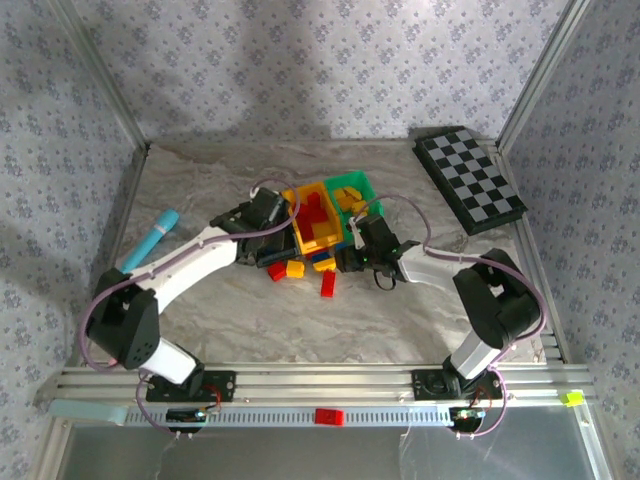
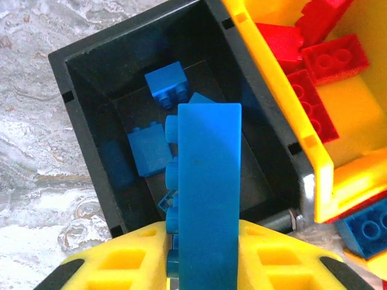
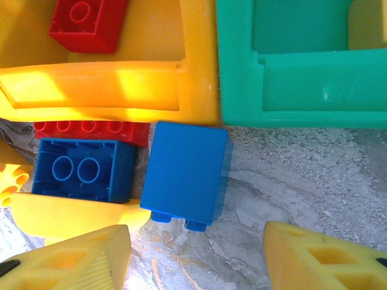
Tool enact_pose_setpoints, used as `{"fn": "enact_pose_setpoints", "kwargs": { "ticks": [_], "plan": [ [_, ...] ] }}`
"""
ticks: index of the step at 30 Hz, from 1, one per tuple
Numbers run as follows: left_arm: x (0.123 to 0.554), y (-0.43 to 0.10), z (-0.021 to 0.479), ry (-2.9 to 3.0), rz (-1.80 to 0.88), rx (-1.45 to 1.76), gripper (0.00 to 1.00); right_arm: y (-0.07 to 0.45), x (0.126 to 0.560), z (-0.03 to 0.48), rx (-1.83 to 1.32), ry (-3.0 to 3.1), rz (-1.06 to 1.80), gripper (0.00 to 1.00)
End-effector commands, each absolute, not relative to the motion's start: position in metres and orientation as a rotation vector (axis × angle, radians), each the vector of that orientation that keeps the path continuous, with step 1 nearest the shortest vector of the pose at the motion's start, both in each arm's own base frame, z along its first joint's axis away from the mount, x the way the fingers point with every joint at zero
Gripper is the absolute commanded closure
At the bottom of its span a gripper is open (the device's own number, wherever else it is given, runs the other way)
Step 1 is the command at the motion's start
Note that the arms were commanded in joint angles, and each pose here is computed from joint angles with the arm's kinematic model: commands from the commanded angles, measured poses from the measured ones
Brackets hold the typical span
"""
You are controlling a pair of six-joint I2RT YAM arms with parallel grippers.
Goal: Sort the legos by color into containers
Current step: Place the lego in the container, then pick up the lego from the center of the table.
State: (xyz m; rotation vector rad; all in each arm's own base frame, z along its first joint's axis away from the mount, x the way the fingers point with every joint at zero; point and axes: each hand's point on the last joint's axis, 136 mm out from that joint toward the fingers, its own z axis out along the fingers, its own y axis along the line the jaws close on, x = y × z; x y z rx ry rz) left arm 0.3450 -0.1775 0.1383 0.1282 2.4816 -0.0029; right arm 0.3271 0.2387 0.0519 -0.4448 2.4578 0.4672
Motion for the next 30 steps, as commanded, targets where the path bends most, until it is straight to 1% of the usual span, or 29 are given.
{"fn": "enact_pose_setpoints", "kwargs": {
  "ticks": [1,3,5,6,10,11,19,21,26,30],
  "plan": [
    [0.357,-0.171,0.141,2.508,0.06,0.146,0.64,0.242,0.332,0.053,-0.464,2.458,0.441,0.38],
    [0.36,-0.172,0.141,2.516,0.063,0.156,0.48,0.243,0.332,0.052,-0.47,2.466,0.439,0.38],
    [0.359,-0.177,0.14,2.522,0.028,0.165,0.41,0.244,0.333,0.052,-0.473,2.464,0.44,0.38],
    [0.358,-0.18,0.139,2.522,0.005,0.165,0.36,0.244,0.333,0.051,-0.471,2.466,0.438,0.38],
    [0.352,-0.184,0.137,2.505,-0.078,0.143,0.34,0.247,0.335,0.048,-0.474,2.479,0.442,0.38],
    [0.35,-0.184,0.137,2.505,-0.088,0.14,0.29,0.248,0.336,0.048,-0.475,2.479,0.449,0.38],
    [0.339,-0.188,0.143,2.477,-0.149,0.155,0.28,0.257,0.337,0.039,-0.487,2.511,0.48,0.39],
    [0.338,-0.188,0.144,2.473,-0.153,0.158,0.28,0.255,0.338,0.038,-0.484,2.521,0.46,0.4],
    [0.335,-0.191,0.144,2.469,-0.17,0.173,0.28,0.241,0.342,0.034,-0.423,2.55,0.402,0.47],
    [0.332,-0.198,0.142,2.464,-0.193,0.189,0.28,0.233,0.343,0.034,-0.384,2.556,0.421,0.49]
  ]
}}
